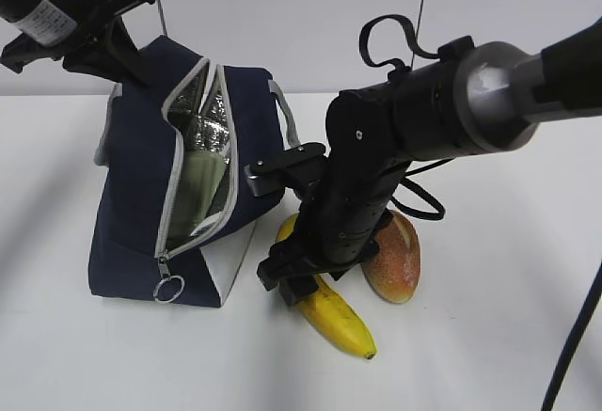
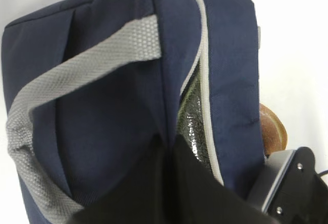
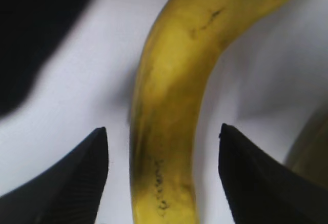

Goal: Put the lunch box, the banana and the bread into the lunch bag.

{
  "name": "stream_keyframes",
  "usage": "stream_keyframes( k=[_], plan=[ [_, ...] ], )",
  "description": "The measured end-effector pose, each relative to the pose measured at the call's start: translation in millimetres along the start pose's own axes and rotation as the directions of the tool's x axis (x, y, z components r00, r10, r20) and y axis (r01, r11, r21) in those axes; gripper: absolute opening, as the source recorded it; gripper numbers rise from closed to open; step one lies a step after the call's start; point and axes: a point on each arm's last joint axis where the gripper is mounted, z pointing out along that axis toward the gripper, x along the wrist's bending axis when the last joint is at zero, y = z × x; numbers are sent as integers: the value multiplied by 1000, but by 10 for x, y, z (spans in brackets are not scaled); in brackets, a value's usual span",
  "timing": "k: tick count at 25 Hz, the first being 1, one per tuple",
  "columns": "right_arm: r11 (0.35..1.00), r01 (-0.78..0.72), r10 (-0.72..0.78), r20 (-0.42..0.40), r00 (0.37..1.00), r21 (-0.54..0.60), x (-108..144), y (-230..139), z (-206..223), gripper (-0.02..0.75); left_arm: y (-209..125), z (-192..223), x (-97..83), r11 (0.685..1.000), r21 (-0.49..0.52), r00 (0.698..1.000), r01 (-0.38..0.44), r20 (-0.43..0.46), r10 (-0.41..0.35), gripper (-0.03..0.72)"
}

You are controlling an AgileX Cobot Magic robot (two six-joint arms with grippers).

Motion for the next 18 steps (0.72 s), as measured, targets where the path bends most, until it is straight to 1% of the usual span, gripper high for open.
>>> stream_keyframes(
  k=[5, 11, 18],
  plan=[
    [1000, -1, 1, 3, 1000, -20, -6, 19, 34, 482, 1, 0, 1, 1000, -1, 1000, 0, -1, 0, -3],
    [1000, -6, 6, 0, 1000, 2, -11, 1, 128, 442, 1, 0, 1, 1000, -1, 1000, 0, -1, 0, -3],
    [1000, -14, 14, -21, 1000, 4, 7, -1, 156, 349, 2, 0, 1, 1000, -2, 1000, -1, -1, 1, -3]
  ],
)
